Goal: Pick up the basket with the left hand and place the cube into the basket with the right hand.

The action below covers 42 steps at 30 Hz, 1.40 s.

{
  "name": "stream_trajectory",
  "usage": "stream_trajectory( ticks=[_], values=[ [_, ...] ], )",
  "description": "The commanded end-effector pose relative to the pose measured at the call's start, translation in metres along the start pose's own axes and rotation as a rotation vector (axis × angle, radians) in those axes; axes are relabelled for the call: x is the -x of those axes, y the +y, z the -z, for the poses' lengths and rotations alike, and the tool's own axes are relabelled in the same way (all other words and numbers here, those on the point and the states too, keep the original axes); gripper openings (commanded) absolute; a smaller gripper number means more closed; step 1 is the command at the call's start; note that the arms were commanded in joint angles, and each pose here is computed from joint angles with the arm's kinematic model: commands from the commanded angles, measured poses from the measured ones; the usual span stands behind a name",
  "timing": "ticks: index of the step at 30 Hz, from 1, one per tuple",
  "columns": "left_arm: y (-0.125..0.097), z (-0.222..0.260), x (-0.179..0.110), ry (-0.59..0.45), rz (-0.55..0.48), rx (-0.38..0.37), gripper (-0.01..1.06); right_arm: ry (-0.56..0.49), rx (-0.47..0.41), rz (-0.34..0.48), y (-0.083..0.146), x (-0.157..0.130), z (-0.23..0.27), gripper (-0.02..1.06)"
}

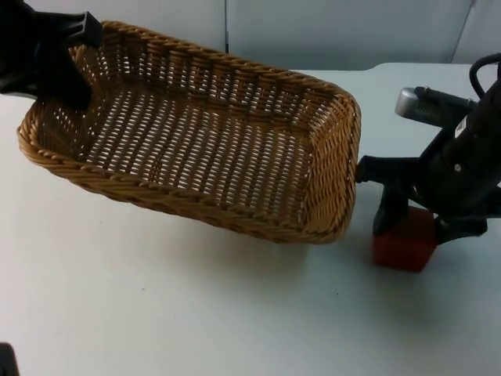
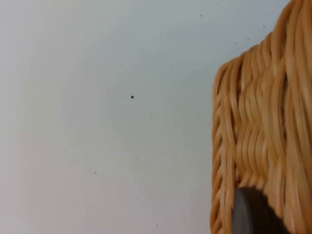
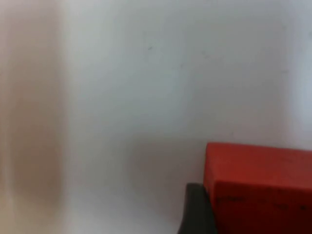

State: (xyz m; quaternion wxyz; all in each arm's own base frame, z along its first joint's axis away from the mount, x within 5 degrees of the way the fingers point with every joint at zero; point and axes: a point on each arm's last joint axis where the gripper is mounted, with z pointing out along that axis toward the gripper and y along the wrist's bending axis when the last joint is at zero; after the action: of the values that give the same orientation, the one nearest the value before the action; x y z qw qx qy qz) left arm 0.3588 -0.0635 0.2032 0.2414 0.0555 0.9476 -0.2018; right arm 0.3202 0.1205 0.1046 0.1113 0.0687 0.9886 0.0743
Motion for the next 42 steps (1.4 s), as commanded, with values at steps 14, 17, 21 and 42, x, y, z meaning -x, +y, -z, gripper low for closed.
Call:
stream_trajectory(
  ticks=[14, 17, 21, 42],
  values=[
    [-0.003, 0.006, 0.007, -0.051, 0.031, -0.008, 0.0, -0.461, 0.075, 0.17, 0.021, 0.03, 0.152, 0.0],
    [-0.003, 0.006, 0.007, -0.053, 0.031, -0.007, 0.0, -0.462, 0.28, 0.274, 0.053, 0.017, 0.172, 0.0],
    [-0.003, 0.006, 0.007, -0.053, 0.031, -0.007, 0.0, -0.382, 0.391, 0.388, 0.076, 0.002, 0.163, 0.0],
    [-0.003, 0.006, 0.007, -0.056, 0.031, -0.005, 0.0, -0.152, 0.323, 0.549, 0.128, 0.001, 0.068, 0.08]
  ],
)
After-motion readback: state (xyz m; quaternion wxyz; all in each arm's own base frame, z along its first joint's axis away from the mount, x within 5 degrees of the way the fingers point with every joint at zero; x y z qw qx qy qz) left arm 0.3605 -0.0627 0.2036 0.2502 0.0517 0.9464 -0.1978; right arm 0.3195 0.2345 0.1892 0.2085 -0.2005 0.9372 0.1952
